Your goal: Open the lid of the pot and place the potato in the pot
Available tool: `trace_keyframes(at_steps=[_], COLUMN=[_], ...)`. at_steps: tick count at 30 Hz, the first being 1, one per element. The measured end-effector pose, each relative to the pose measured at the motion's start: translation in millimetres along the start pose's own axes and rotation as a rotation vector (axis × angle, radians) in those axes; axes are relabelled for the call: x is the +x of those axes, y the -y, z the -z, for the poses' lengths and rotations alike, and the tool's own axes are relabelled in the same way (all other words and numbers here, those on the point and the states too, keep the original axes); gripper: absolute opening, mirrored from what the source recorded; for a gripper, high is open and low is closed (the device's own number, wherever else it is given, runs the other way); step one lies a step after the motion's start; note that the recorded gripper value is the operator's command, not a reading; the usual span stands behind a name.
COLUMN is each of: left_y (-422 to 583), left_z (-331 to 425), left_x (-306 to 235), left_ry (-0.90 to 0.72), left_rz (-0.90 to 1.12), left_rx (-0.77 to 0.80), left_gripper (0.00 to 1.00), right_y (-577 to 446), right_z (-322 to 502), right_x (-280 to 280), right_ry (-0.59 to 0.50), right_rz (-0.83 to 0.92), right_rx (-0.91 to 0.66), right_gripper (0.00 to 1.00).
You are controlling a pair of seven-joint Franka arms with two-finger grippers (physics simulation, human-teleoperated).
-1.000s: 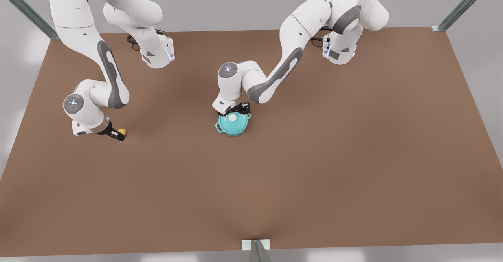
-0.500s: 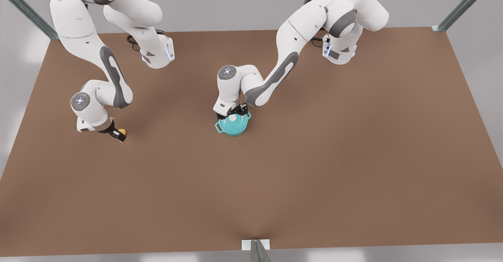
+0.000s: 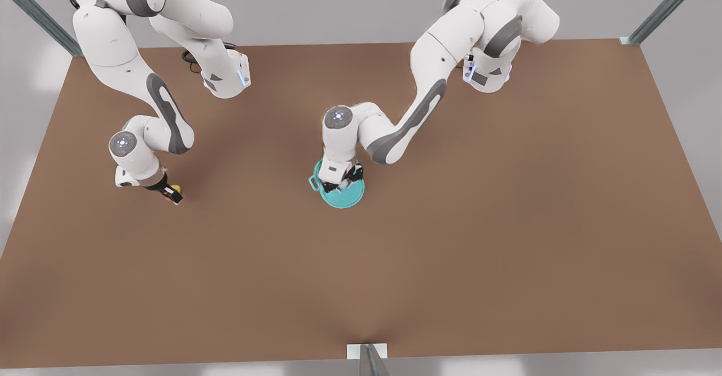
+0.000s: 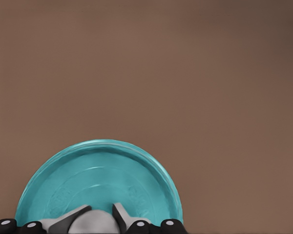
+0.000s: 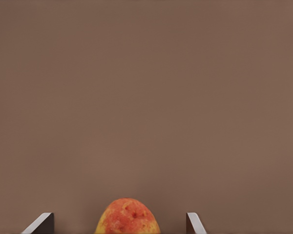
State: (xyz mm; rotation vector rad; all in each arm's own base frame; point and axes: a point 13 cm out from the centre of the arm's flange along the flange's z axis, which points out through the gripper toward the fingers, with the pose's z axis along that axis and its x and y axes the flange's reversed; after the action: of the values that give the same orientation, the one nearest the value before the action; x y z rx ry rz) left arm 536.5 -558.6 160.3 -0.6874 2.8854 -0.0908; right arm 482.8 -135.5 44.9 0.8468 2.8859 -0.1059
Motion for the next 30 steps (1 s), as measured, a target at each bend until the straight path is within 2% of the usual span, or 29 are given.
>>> trace_keyframes(at_steps=[3,5,8,9,10,11,13,16,17,19,20,22,25,30], left_y=[-81,-147,-186,-189,-189,-189,-186,-197,-213,-286,-331,-388,-396,-406], left_z=[-18,-49,-88,-95,-98,-100,-100,-80,-47,104,175,224,227,223], left_x=[-173,-256,-291,-295,-298,-299,-303,-326,-349,-426,-424,-381,-351,-336], left_ry=[-0.041,-0.07,-0.098,-0.1,-0.099,-0.099,-0.096,-0.082,-0.074,-0.024,-0.016,-0.06,-0.142,-0.22], left_rz=[0.237,0.336,0.336,0.319,0.299,0.277,0.228,0.159,0.148,0.203,0.213,0.189,0.097,-0.024], left_rx=[-0.047,-0.073,-0.075,-0.067,-0.058,-0.047,-0.021,-0.008,-0.009,0.024,0.015,-0.022,-0.037,-0.043], left_gripper=[0.19,0.19,0.19,0.22,0.66,1.0,1.0,1.0,1.0,1.0,1.0,1.0,1.0,1.0], right_y=[-1,-2,-3,-3,-3,-4,-4,-4,-3,-3,-3,-3,-3,-4], right_z=[-2,-5,-6,-6,-6,-6,-6,-6,-7,-7,-7,-7,-6,-3], right_x=[0,3,3,3,3,3,3,3,3,4,4,4,3,2], right_ry=[0.002,0.0,0.004,0.005,0.006,0.007,0.008,0.009,0.009,0.008,0.008,0.008,0.009,0.011], right_rz=[-0.002,-0.001,-0.003,-0.004,-0.004,-0.005,-0.006,-0.008,-0.009,-0.01,-0.011,-0.012,-0.013,-0.015], right_rx=[-0.001,0.0,-0.003,-0.003,-0.004,-0.004,-0.005,-0.006,-0.005,-0.005,-0.005,-0.005,-0.006,-0.008], right_gripper=[1.0,0.99,0.93,0.91,0.89,0.85,0.74,0.65,0.63,0.6,0.6,0.59,0.57,0.55])
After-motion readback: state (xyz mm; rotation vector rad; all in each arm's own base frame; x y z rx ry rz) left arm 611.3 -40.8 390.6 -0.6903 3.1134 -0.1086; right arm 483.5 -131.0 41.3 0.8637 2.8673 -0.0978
